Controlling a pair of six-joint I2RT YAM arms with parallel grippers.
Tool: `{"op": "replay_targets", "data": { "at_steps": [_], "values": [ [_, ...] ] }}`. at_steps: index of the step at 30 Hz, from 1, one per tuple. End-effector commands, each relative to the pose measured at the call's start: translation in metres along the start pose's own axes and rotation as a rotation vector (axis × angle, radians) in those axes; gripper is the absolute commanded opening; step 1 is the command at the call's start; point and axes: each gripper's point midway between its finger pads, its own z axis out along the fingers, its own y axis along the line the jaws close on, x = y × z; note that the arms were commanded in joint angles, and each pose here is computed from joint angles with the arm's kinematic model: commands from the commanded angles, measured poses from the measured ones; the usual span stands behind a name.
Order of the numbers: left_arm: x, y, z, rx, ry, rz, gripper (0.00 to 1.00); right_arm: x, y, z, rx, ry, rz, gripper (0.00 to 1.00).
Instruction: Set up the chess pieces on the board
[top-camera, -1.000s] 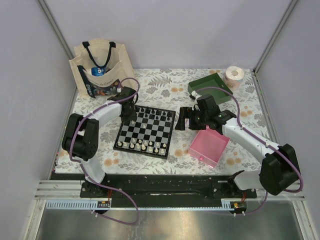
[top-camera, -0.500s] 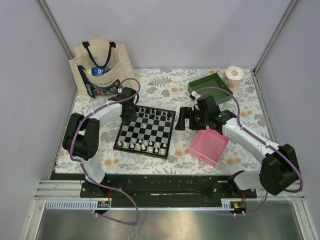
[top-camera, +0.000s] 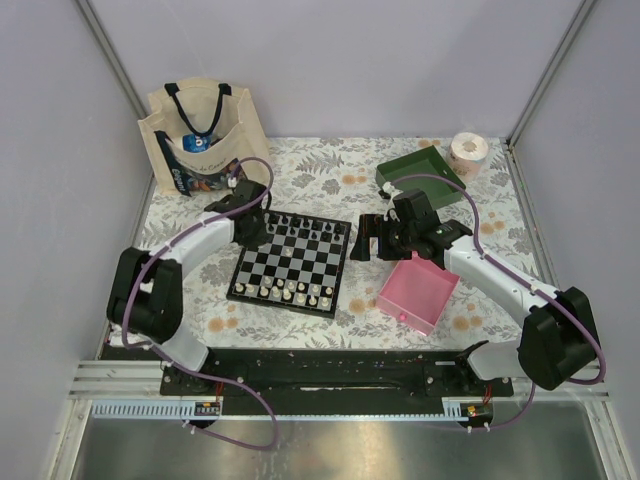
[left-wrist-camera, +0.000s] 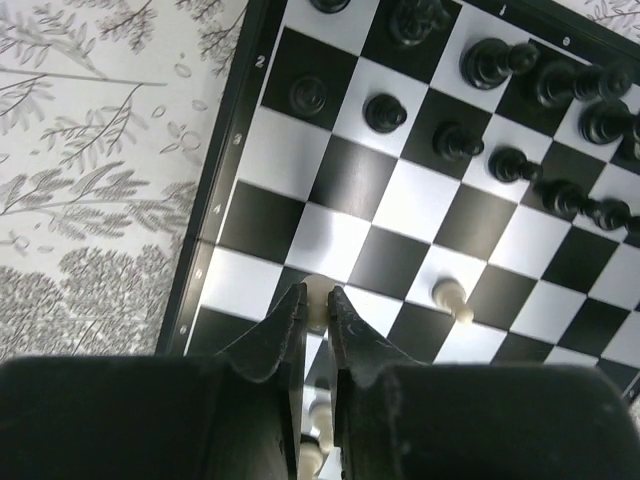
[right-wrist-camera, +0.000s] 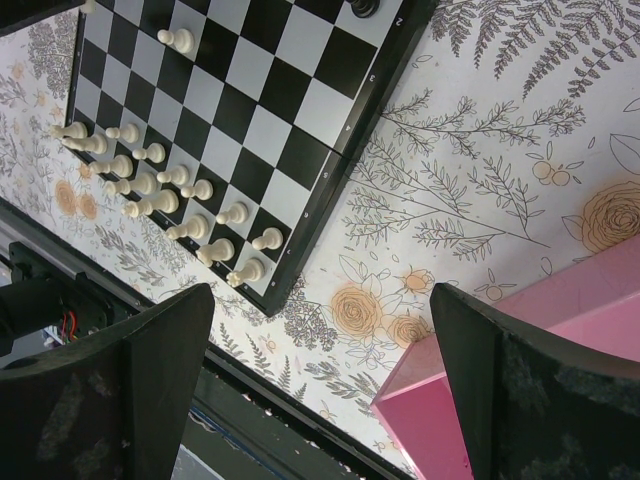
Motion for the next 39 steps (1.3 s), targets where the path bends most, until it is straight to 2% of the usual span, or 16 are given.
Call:
{"op": "replay_targets", "data": {
  "at_steps": [1,11,39],
  "values": [
    [0.004,0.011,-0.024,-0.007,-0.052,-0.031,0.02,-0.016,0.017,-0.005,-0.053,-0.039,-0.003,0.99],
    [0.055,0.032,-0.034,-0.006,-0.002,-0.059,0.00,-0.017,0.020,-0.001,-0.068,-0.024,0.003,1.00],
    [0.073,0.026,-0.026,0.031,0.070,0.025,0.00,-0.018,0.023,0.003,-0.085,-0.013,0.006,1.00]
  ]
}}
